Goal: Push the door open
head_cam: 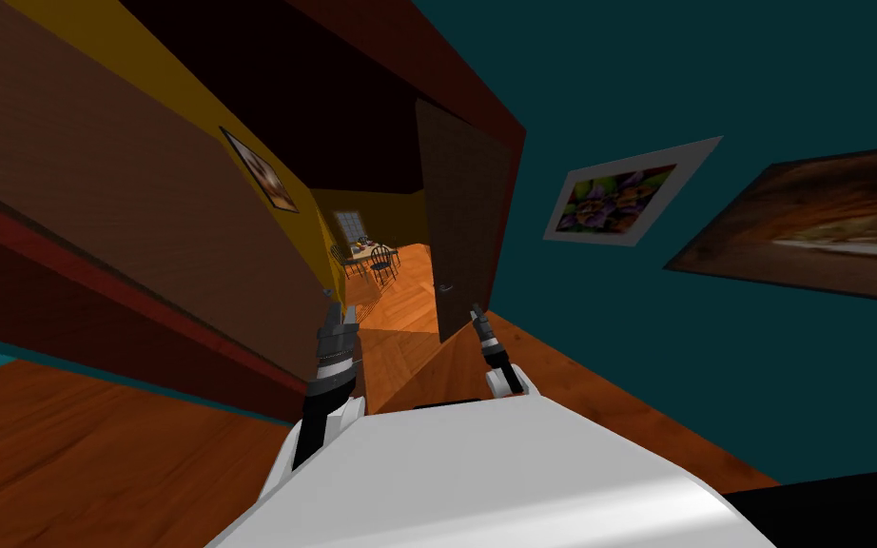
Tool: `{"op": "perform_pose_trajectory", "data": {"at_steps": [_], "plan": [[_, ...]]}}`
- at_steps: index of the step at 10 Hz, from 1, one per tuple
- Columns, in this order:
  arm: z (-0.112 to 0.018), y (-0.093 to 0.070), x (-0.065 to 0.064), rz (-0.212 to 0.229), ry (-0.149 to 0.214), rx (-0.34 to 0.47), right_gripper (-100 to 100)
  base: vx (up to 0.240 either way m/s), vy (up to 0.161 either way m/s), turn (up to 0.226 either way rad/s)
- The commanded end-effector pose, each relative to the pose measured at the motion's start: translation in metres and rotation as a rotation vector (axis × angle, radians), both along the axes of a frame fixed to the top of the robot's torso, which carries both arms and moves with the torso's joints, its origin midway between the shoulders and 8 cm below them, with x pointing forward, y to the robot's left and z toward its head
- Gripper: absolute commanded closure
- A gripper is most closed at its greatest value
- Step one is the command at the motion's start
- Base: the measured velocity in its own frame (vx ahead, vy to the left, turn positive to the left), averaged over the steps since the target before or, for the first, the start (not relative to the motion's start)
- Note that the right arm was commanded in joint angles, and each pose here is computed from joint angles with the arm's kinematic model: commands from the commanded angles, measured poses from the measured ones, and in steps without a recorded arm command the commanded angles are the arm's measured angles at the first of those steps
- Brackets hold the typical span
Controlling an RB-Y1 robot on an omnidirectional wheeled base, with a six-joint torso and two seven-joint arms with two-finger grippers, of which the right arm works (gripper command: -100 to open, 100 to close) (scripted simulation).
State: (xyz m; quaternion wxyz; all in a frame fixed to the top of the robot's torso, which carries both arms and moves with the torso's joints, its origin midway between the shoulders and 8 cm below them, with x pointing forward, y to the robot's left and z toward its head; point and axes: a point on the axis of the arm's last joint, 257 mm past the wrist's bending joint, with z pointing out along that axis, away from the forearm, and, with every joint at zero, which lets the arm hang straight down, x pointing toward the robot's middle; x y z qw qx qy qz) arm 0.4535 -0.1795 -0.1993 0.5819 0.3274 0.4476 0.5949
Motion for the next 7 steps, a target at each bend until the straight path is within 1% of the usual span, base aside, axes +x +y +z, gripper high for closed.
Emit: {"op": "perform_pose_trajectory", "data": {"at_steps": [1,2,3,4,5,7], "plan": [[-0.015,0.006,0.003,0.016,0.031,0.003,-100,0.082,-0.099,0.087],[-0.021,0.011,0.005,0.026,0.040,0.006,-100,0.076,-0.085,0.072],[-0.024,0.011,0.005,0.026,0.048,0.005,-100,0.056,-0.063,0.018],[-0.032,0.015,0.007,0.035,0.063,0.007,-100,0.048,-0.059,0.052],[-0.037,0.020,0.009,0.045,0.072,0.010,-100,0.066,-0.080,0.075],[-0.056,0.028,0.012,0.064,0.110,0.012,-100,0.071,-0.105,0.085]]}}
